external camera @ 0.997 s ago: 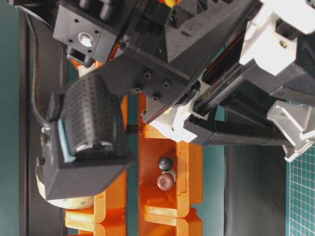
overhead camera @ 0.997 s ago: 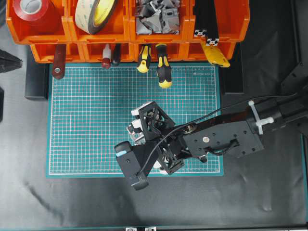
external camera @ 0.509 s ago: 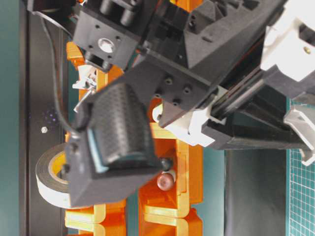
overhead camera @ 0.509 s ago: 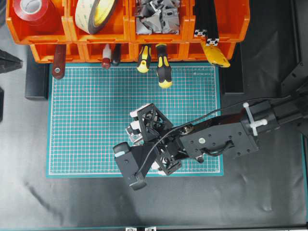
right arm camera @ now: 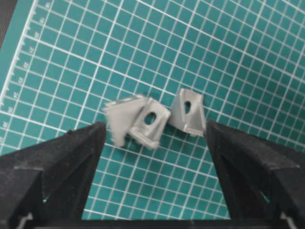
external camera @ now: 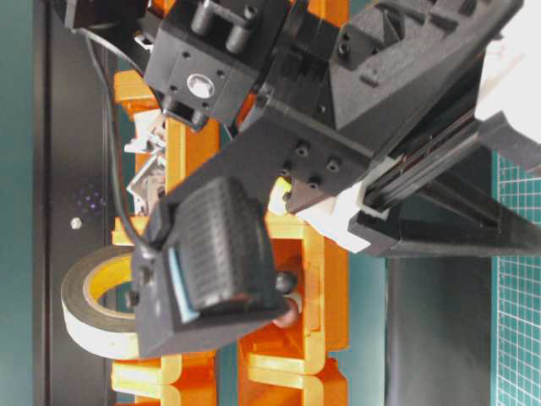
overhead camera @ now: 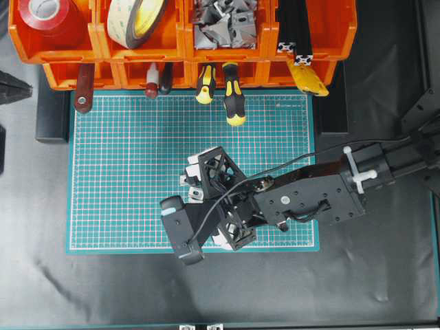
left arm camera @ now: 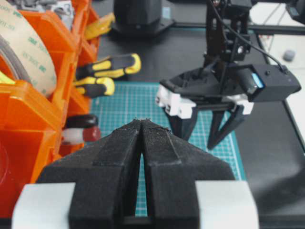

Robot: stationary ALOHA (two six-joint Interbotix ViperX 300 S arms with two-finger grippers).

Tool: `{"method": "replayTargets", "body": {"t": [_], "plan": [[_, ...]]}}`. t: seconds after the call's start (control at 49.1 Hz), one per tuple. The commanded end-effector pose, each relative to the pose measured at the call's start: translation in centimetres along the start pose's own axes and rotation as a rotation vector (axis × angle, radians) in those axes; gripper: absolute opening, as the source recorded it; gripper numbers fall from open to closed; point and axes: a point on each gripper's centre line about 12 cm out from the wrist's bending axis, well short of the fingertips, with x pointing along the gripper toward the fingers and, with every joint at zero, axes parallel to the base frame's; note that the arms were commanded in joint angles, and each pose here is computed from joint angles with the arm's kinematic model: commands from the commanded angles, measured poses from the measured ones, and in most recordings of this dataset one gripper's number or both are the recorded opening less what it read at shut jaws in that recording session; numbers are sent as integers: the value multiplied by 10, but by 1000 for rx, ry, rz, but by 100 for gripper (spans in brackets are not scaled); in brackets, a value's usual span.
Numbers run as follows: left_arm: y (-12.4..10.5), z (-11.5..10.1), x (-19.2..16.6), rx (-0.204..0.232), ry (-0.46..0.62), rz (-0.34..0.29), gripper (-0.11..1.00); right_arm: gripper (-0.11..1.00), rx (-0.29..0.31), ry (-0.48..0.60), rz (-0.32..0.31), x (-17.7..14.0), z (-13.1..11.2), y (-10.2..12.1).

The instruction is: Pick corner brachets from container rack with right arm.

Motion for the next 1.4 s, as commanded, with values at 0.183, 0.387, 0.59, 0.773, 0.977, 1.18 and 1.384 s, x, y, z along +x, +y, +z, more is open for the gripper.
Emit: {"method": "replayTargets", "body": {"t": [0.183,0.387,0.59,0.773,0.977,1.18,1.384], "plan": [[0,8,-1,-1,-16,4,0,80,118,-88,-2,-32,13,-6],[0,7,-2,2,-9,3,0,80,150,-161,0,-81,8,-6],[0,4,-1,2,-3,3,1,80,210,-254,4,-132,-6,-12],[-1,4,-2,2,-6,-5,4,80,239,-346,5,-176,-26,-19],[-4,5,-6,7,-19,-19,8,79,262,-496,12,-221,-56,-26],[-6,8,-20,9,-63,-37,8,76,270,-673,30,-253,-84,-27],[-6,6,-26,27,-93,-41,8,70,289,-729,17,-273,-116,-30]]}}
